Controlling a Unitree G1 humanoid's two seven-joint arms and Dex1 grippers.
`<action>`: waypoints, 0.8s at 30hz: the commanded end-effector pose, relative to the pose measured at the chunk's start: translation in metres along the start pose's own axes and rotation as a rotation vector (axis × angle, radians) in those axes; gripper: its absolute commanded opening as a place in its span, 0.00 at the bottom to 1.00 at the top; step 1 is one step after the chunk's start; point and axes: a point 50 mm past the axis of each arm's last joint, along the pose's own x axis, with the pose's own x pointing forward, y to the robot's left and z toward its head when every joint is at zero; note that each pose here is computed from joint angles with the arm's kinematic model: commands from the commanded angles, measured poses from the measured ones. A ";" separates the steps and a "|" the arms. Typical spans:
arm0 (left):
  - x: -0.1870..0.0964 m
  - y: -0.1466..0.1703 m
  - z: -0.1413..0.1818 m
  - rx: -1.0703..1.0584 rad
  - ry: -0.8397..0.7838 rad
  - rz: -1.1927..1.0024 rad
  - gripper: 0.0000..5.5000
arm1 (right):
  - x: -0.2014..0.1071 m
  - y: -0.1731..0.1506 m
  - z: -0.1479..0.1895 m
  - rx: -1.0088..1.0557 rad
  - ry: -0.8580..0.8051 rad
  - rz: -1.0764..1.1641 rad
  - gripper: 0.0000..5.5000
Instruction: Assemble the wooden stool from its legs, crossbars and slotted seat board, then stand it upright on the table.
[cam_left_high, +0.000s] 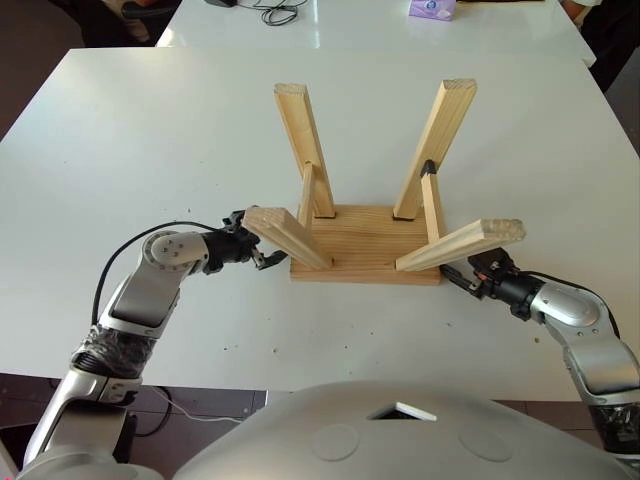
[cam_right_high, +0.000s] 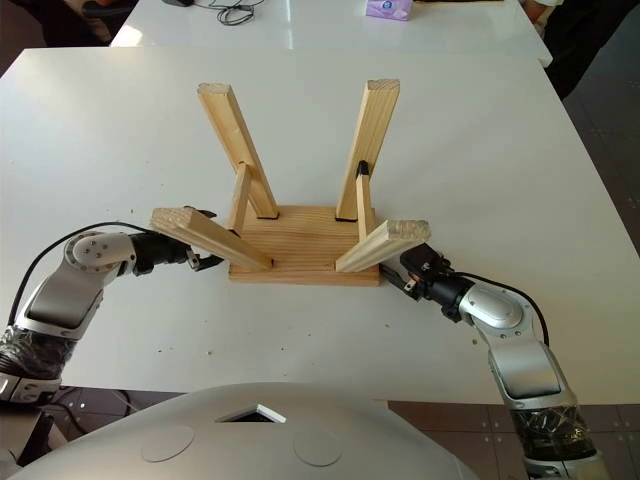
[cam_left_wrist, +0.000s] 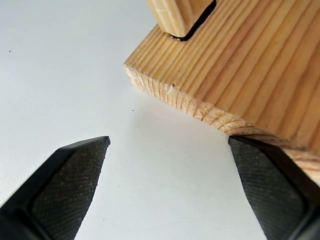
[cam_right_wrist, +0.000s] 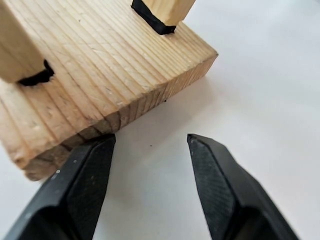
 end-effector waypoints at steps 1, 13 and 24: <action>-0.001 -0.010 0.001 0.007 -0.004 -0.076 0.81 | 0.000 0.007 -0.002 0.001 0.014 0.024 0.49; -0.022 0.014 -0.007 -0.045 0.005 0.025 0.68 | -0.016 0.002 -0.009 0.009 0.045 -0.012 0.48; -0.034 -0.009 -0.021 -0.033 0.041 -0.075 0.65 | -0.020 0.003 -0.012 0.021 0.063 -0.041 0.35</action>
